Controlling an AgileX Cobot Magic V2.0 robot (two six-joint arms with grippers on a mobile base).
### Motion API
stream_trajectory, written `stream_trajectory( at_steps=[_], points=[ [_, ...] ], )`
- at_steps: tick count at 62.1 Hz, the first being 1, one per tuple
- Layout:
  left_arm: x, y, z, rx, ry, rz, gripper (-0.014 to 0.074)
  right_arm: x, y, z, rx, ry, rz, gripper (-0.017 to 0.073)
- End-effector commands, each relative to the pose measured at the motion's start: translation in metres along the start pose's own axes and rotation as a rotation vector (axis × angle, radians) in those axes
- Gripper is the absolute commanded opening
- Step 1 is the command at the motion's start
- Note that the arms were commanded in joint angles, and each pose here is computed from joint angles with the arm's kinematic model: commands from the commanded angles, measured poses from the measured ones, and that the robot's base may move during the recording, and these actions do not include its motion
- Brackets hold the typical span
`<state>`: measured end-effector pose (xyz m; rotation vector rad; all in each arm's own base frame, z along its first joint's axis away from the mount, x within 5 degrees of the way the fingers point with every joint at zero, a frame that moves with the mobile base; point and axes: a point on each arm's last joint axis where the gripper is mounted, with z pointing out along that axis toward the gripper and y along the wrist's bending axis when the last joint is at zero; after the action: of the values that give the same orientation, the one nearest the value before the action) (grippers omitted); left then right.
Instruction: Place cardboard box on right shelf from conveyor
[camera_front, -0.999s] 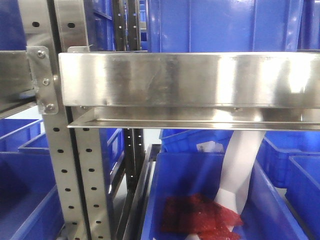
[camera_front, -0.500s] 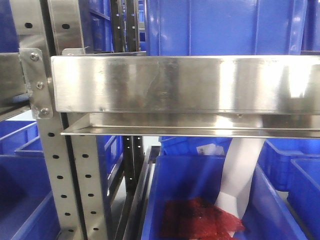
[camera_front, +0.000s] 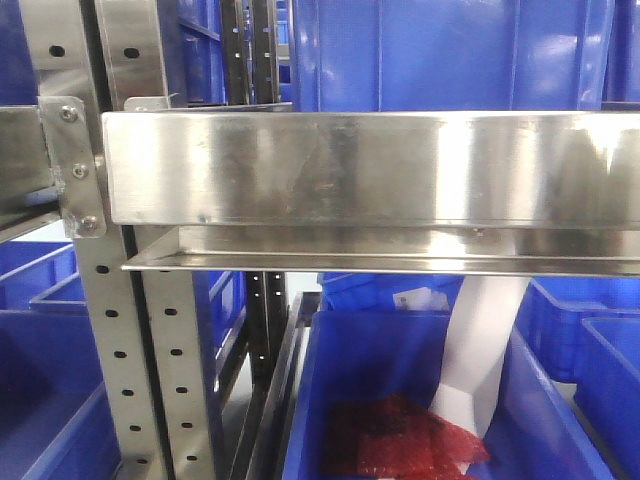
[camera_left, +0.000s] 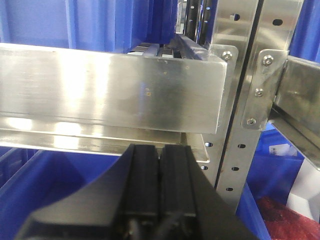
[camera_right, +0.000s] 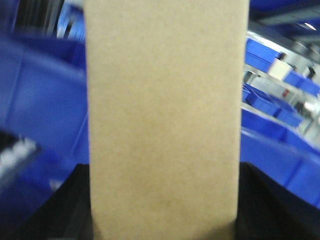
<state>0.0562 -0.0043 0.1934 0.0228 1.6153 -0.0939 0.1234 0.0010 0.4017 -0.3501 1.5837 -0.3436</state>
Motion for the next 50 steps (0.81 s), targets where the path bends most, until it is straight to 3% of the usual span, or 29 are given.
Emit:
stream_trajectory(
  at_steps=[1,12,25,43,50],
  points=[
    [-0.005,0.000,0.000,0.002,-0.085,-0.003,-0.0116,-0.022,0.001,0.027,-0.020,-0.099,-0.186,0.0054],
    [-0.005,0.000,0.000,0.002,-0.085,-0.003,-0.0116,-0.012,0.036,0.074,-0.200,-0.030,-0.477,0.0054],
    [-0.005,0.000,0.000,0.002,-0.085,-0.003,-0.0116,0.006,0.062,0.115,-0.293,0.017,-0.696,0.0054],
    [-0.005,0.000,0.000,0.002,-0.085,-0.003,-0.0116,0.023,0.077,0.149,-0.346,0.065,-0.889,0.0054],
    [-0.005,0.000,0.000,0.002,-0.085,-0.003,-0.0115,0.022,0.077,0.149,-0.341,0.051,-0.903,0.0054]
  ],
)
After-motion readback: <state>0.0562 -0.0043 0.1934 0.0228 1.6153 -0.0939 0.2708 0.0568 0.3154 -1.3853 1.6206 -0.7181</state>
